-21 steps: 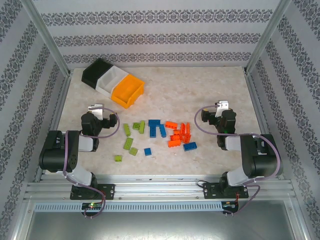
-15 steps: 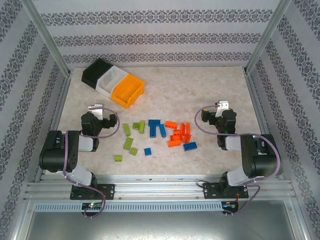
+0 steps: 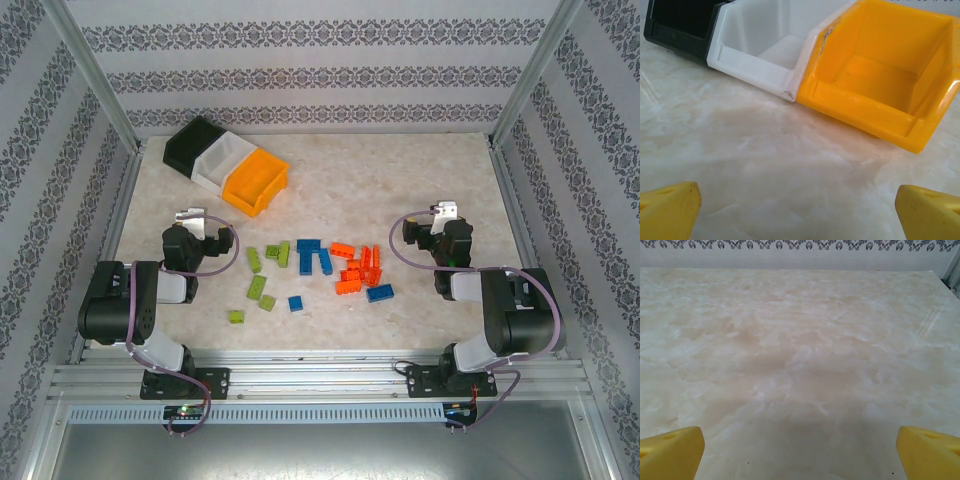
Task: Sort the legos into containers by color
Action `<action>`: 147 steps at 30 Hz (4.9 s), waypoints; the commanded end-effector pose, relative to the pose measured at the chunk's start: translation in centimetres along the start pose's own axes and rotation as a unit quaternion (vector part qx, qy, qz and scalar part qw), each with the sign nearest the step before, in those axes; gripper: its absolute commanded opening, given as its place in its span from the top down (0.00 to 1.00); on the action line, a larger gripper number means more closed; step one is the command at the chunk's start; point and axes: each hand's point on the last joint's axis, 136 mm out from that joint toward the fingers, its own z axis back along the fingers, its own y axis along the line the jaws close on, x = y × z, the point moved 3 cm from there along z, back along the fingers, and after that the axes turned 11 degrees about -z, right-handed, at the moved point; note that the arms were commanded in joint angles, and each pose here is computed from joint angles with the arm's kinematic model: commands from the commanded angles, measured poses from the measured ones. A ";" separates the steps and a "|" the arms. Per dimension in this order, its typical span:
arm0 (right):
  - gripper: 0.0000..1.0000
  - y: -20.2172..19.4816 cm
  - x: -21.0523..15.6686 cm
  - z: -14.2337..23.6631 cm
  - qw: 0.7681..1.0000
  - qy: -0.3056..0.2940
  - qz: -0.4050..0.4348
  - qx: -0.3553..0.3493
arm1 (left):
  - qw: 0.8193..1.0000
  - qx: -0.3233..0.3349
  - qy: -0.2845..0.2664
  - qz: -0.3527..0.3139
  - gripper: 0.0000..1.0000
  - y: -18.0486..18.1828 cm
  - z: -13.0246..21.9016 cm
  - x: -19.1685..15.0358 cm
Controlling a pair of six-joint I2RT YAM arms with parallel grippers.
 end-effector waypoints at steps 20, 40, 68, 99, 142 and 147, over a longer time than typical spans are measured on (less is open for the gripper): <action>0.02 -0.8 2.7 0.0 0.999 0.001 -0.024 -0.035 | 0.999 0.049 0.003 0.017 0.00 1.4 0.4 1.6; 0.02 1.7 9.0 0.6 0.912 0.235 -0.330 -0.058 | 0.959 0.141 0.144 0.200 0.00 4.9 5.0 9.7; 0.03 14.6 1.6 4.1 0.866 0.450 -0.219 0.009 | 0.914 -0.178 0.349 0.102 0.00 -10.6 -7.1 9.3; 0.15 10.1 -2.0 7.6 0.827 0.511 -0.218 -0.084 | 0.867 -0.308 0.372 0.122 0.03 -27.9 -10.7 11.5; 0.74 10.9 -9.4 2.6 0.803 0.571 -0.115 -0.124 | 0.909 -0.158 0.355 0.154 0.02 -10.3 4.6 8.9; 0.87 10.5 -8.4 2.6 0.814 0.554 -0.119 -0.128 | 0.907 -0.160 0.360 0.152 0.02 -10.4 4.0 8.9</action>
